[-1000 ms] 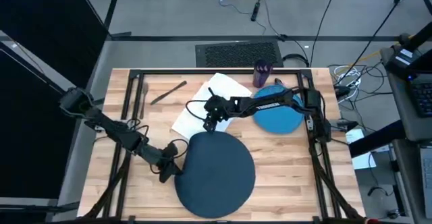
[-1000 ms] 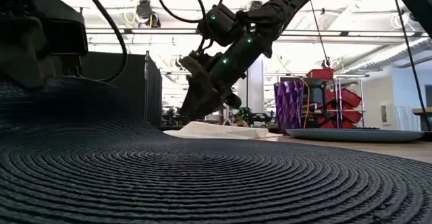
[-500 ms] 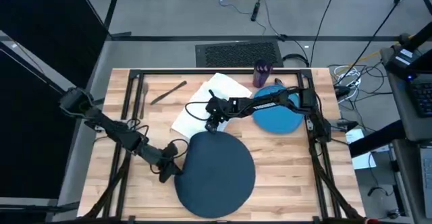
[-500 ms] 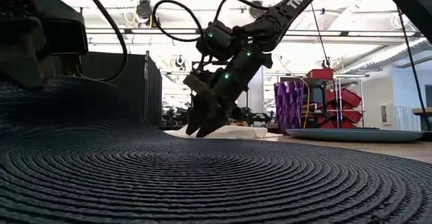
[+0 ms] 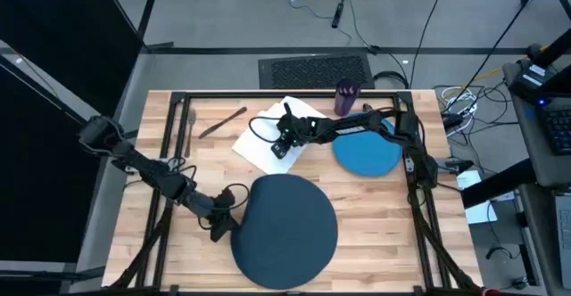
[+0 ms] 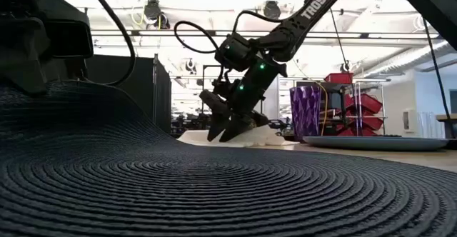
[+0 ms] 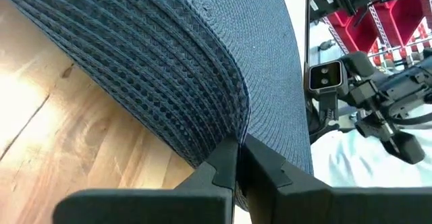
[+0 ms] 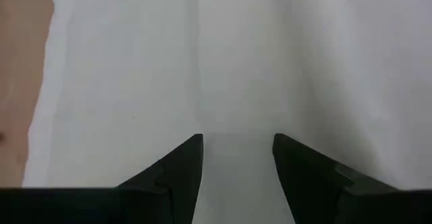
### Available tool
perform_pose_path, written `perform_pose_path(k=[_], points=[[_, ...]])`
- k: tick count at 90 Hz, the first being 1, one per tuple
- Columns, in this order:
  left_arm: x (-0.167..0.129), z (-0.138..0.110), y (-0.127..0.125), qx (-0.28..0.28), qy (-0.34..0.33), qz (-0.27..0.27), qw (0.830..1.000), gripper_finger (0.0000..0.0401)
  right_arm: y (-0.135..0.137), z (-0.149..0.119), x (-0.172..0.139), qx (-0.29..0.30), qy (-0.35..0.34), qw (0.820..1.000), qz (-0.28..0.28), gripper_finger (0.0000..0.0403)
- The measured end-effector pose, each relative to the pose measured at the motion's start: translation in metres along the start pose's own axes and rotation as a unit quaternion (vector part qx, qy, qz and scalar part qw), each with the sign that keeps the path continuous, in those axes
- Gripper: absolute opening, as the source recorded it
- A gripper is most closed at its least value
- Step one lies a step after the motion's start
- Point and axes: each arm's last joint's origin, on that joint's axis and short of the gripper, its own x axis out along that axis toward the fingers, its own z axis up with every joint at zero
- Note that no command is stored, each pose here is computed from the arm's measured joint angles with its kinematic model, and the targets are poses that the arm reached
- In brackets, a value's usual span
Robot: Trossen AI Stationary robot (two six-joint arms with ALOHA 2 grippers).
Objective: Set table place
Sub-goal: Move the blue table mat to the center of the table
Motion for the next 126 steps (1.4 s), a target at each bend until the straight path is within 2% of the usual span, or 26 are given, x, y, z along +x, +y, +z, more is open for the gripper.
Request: perform_pose_path(k=[14, 30, 40, 55, 71, 84, 109, 126], points=[[0.0, 0.0, 0.0, 0.0, 0.0, 0.0, 1.0, 0.0, 0.006, 0.009, -0.006, -0.02, -0.038, 0.999, 0.024, 0.0169], [0.0, 0.001, 0.0, 0.002, -0.004, 0.002, 1.0, 0.0, 0.021, 0.022, -0.031, -0.037, -0.071, 0.996, 0.047, 0.0169], [0.0, 0.003, 0.002, 0.002, -0.018, 0.009, 1.0, 0.0, 0.034, 0.023, -0.055, -0.065, -0.061, 0.995, 0.053, 0.0169], [0.0, 0.008, 0.005, 0.016, -0.033, 0.019, 0.999, 0.0, 0.055, 0.008, -0.092, -0.114, -0.001, 0.992, 0.049, 0.0169], [0.0, 0.014, 0.008, 0.024, -0.046, 0.027, 0.998, 0.0, 0.069, -0.008, -0.125, -0.153, 0.025, 0.988, -0.019, 0.0169], [-0.001, 0.02, 0.012, 0.034, -0.056, 0.035, 0.997, 0.0, 0.075, -0.018, -0.147, -0.16, 0.028, 0.984, -0.069, 0.0169], [-0.002, 0.029, 0.018, 0.039, -0.065, 0.044, 0.996, 0.0, 0.078, -0.029, -0.165, -0.155, 0.042, 0.981, -0.107, 0.0169], [-0.003, 0.036, 0.022, 0.014, -0.078, 0.049, 0.996, 0.0, 0.076, -0.033, -0.167, -0.157, 0.059, 0.979, -0.117, 0.0169]])
